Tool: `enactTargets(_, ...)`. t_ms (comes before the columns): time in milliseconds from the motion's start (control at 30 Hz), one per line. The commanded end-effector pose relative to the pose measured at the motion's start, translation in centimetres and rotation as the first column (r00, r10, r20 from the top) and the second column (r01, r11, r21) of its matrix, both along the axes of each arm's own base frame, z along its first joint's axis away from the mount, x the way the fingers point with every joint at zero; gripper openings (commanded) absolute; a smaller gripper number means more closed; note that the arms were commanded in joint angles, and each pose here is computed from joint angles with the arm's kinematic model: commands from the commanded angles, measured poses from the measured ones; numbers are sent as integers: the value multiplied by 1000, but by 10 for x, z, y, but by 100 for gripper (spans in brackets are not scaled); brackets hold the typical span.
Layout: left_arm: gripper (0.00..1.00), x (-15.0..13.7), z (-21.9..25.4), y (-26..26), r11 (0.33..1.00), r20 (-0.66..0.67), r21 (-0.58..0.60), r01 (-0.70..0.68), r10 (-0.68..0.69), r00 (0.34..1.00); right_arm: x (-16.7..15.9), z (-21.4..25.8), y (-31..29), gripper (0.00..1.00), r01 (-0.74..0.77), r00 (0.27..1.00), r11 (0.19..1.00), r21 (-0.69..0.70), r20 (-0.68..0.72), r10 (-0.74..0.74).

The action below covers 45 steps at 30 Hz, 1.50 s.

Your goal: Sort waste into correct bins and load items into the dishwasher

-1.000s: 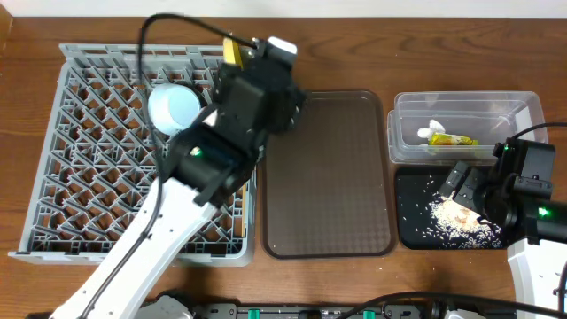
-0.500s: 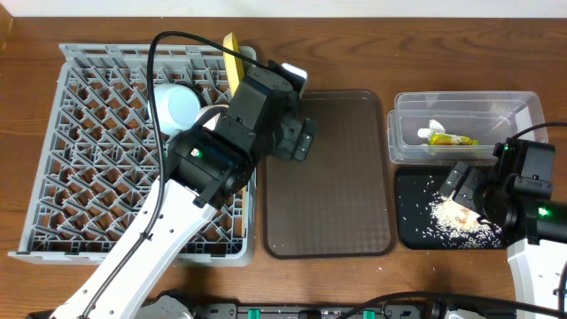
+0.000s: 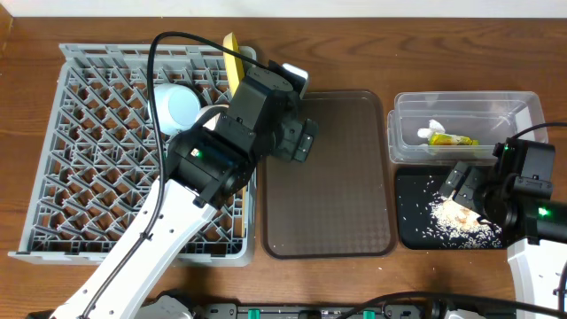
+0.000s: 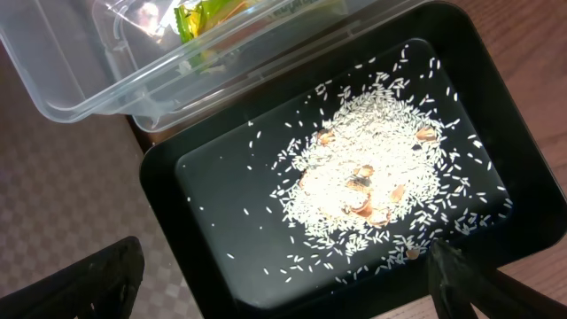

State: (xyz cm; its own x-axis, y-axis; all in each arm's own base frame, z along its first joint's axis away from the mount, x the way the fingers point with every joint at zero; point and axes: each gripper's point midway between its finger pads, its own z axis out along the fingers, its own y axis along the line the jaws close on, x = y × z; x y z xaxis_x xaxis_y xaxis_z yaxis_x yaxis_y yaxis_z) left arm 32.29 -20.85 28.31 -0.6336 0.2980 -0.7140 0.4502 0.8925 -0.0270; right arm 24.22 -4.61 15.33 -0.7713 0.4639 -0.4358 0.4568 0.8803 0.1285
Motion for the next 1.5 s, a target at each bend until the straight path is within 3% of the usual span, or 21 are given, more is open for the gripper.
enactTargets(0, 92, 0, -1, 0, 1000, -9, -7, -5, 5, 1000, 1, 4, -2, 99, 13, 1000, 1000, -3, 11, -13)
enactTargets(333, 93, 0, -1, 0, 1000, -9, -7, -5, 5, 1000, -2, 7, -2, 99, 13, 1000, 1000, -7, 28, -12)
enactTargets(633, 93, 0, -1, 0, 1000, -9, -7, -5, 5, 1000, -28, 36, -8, 99, 51, 977, 993, -105, 212, -28)
enactTargets(733, 93, 0, -1, 0, 1000, -9, -7, -5, 5, 1000, -27, 48, -3, 99, 47, 938, 991, -126, 348, -1)
enactTargets(833, 93, 0, -1, 0, 1000, -9, -7, -5, 5, 1000, -6, 78, 19, 99, -26, 797, 993, -118, 597, 92)
enactTargets(967, 93, 0, -1, 0, 1000, -9, -7, -5, 5, 1000, 2, 131, 49, 99, -107, 444, 980, -170, 873, 200)
enactTargets(1067, 93, 0, -1, 0, 1000, -10, -7, -5, 5, 1000, -9, 159, 57, 99, -97, 195, 977, -188, 960, 204)
enactTargets(1133, 93, 0, -1, 0, 1000, -9, -7, -5, 5, 1000, -16, 161, 60, 99, -93, 103, 977, -192, 974, 201)
enactTargets(1200, 93, 0, -1, 0, 1000, -9, -7, -5, 5, 1000, -17, 151, 64, 99, -112, 86, 973, -200, 974, 210)
enactTargets(1467, 93, 0, -1, 0, 1000, -9, -7, -5, 5, 1000, -8, 95, 72, 99, -169, 151, 963, -209, 960, 235)
